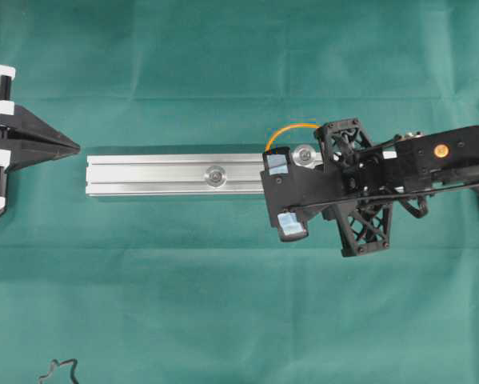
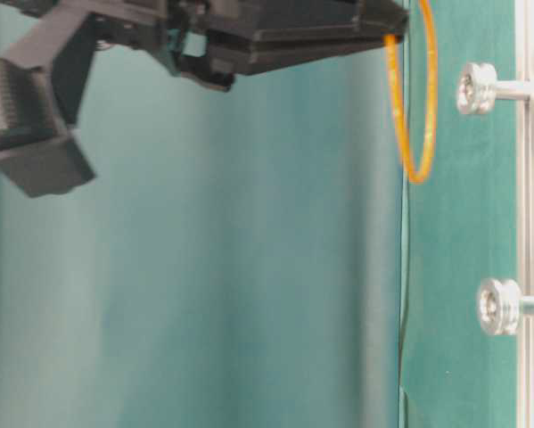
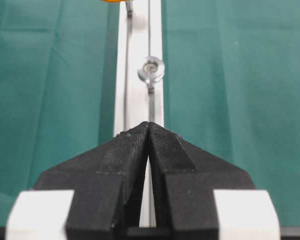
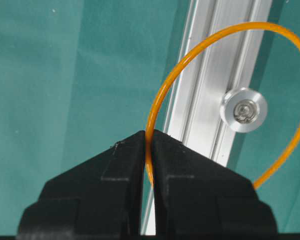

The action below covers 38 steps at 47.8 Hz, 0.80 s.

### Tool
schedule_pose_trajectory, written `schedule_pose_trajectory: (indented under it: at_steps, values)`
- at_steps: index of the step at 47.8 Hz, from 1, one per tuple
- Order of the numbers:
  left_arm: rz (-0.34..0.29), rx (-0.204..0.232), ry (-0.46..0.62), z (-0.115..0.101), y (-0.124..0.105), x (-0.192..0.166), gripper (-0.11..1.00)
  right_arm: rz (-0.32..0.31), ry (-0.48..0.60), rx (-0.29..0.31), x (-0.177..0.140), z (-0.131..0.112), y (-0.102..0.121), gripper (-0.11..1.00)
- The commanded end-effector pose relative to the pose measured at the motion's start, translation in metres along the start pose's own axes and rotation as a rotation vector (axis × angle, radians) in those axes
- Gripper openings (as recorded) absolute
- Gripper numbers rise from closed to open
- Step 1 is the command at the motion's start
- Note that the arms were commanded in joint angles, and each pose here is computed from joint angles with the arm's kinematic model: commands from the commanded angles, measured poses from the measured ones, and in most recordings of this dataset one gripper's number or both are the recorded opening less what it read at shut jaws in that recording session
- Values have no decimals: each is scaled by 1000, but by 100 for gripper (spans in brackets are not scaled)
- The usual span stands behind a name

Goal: Hook the rubber onto the shaft.
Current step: 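Carry the band leftward over the right metal shaft stud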

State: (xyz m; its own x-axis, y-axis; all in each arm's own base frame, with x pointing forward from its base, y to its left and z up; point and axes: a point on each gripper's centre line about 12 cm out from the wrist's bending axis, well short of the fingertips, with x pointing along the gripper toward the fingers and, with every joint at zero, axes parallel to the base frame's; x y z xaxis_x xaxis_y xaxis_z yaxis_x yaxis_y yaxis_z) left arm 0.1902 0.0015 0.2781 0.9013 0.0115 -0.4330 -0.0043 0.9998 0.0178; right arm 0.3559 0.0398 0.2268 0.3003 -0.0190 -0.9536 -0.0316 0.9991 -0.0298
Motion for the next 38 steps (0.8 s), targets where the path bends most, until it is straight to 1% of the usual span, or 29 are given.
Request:
schedule_pose_trajectory:
  at_steps: [1, 10, 38]
  values:
    - [-1, 3, -31, 12, 0, -2, 0, 4, -29, 6, -2, 2, 0, 6]
    - [-1, 3, -31, 12, 0, -2, 0, 6, -36, 7, 5, 1, 0, 6]
    - [1, 3, -29, 11, 0, -2, 0, 6, -35, 6, 6, 0, 0, 6]
